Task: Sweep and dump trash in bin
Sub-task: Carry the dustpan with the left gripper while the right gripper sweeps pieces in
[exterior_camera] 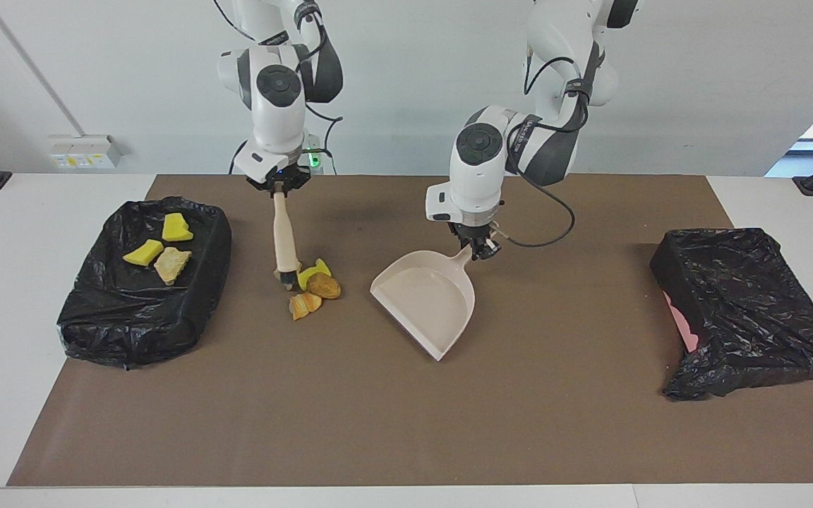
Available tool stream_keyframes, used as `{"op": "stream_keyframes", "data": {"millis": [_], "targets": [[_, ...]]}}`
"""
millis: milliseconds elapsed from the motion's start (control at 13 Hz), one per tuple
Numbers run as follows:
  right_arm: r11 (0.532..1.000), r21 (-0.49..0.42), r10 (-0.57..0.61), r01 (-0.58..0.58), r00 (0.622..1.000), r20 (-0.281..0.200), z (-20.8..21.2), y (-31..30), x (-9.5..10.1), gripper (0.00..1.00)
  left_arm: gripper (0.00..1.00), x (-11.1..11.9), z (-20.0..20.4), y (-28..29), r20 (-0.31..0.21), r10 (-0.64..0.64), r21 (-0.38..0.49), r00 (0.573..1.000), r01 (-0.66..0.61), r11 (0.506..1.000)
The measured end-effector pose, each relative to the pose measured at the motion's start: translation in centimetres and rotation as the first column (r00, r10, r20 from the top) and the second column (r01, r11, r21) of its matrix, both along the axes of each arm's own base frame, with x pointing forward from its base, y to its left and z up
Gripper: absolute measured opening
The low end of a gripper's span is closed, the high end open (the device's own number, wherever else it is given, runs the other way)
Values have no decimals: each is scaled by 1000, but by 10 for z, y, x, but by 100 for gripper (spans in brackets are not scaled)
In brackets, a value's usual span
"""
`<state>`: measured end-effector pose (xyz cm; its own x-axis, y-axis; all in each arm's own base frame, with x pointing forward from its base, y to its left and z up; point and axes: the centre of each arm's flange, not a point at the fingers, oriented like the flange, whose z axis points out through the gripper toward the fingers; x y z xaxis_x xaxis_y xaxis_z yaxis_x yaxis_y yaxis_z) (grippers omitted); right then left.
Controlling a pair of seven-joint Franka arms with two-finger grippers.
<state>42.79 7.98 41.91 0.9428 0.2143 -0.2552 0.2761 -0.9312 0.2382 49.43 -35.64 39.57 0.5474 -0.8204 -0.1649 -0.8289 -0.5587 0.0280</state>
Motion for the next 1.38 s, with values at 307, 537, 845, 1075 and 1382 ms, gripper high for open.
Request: {"op": "stream_keyframes", "data": {"millis": [307,537,845,1075,1382], "targets": [[993,-50,104,-106,994,-41,-31,-30,24,26,33,-35,-9,-18,-16,-177,42,984,177,983],[991,-36,123,-127,988,-91,-54,-23,26,26,33,-65,-9,-30,-22,-237,58,971,238,969],[990,25,143,-141,985,-99,-80,-7,32,26,33,-71,-14,-30,-29,-252,66,967,253,965],[977,172,143,-124,984,-102,-84,54,20,26,33,-74,-17,-28,-34,-256,68,966,258,964],[924,380,90,-28,985,-145,-83,124,-4,26,33,-84,-18,-26,-40,-266,72,963,269,961]]}}
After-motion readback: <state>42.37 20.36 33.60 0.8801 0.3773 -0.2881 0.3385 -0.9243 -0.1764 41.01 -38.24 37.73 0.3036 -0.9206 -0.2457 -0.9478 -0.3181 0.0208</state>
